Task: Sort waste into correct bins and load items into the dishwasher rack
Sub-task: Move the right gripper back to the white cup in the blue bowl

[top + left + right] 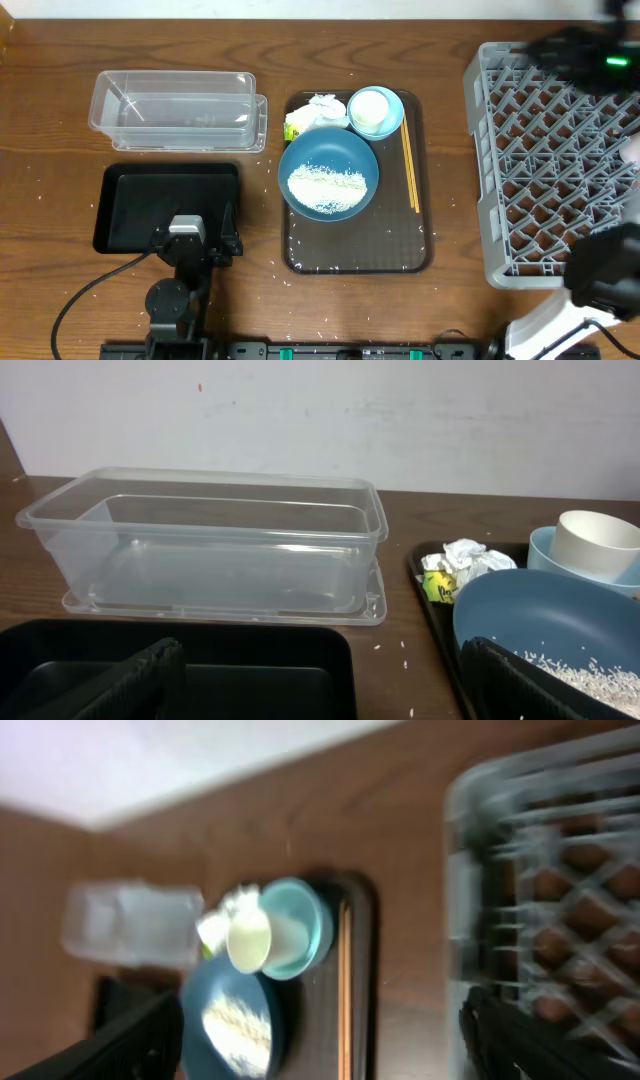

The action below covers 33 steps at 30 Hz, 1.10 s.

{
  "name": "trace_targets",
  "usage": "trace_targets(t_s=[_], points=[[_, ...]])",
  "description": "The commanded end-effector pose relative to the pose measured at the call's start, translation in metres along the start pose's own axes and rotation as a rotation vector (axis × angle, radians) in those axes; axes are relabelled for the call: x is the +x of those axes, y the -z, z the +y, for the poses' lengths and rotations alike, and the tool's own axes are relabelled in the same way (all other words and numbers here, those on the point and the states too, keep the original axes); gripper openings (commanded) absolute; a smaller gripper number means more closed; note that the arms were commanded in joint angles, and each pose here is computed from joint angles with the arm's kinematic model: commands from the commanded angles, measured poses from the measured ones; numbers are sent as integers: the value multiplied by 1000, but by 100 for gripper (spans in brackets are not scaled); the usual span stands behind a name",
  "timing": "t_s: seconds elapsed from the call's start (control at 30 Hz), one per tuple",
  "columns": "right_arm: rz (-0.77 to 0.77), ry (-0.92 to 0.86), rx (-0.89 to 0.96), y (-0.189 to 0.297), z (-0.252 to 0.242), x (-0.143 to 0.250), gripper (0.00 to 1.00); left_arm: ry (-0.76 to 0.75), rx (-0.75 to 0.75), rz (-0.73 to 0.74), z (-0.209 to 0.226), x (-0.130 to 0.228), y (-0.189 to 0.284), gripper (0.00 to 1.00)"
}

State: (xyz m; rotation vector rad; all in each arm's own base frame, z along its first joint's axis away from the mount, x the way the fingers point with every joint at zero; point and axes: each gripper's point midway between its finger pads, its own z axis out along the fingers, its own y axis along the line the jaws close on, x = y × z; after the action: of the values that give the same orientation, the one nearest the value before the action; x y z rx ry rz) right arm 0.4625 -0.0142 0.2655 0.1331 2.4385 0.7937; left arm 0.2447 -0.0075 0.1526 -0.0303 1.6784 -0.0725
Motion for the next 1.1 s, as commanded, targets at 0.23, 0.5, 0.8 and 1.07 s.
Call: trace_targets(t_s=[0.23,0.5,0.8,1.07], points=[[146,368,361,-142,89,59,99,-6,-20,47,4,16,-1,91],[124,532,377,-223,139,97,71,-6,-20,47,4,16,-1,90],[180,584,540,-253,123,133,62,-6,-20,47,4,16,-1,91],[267,511,587,-266,97,157,57,-6,-20,47,4,16,-1,91]])
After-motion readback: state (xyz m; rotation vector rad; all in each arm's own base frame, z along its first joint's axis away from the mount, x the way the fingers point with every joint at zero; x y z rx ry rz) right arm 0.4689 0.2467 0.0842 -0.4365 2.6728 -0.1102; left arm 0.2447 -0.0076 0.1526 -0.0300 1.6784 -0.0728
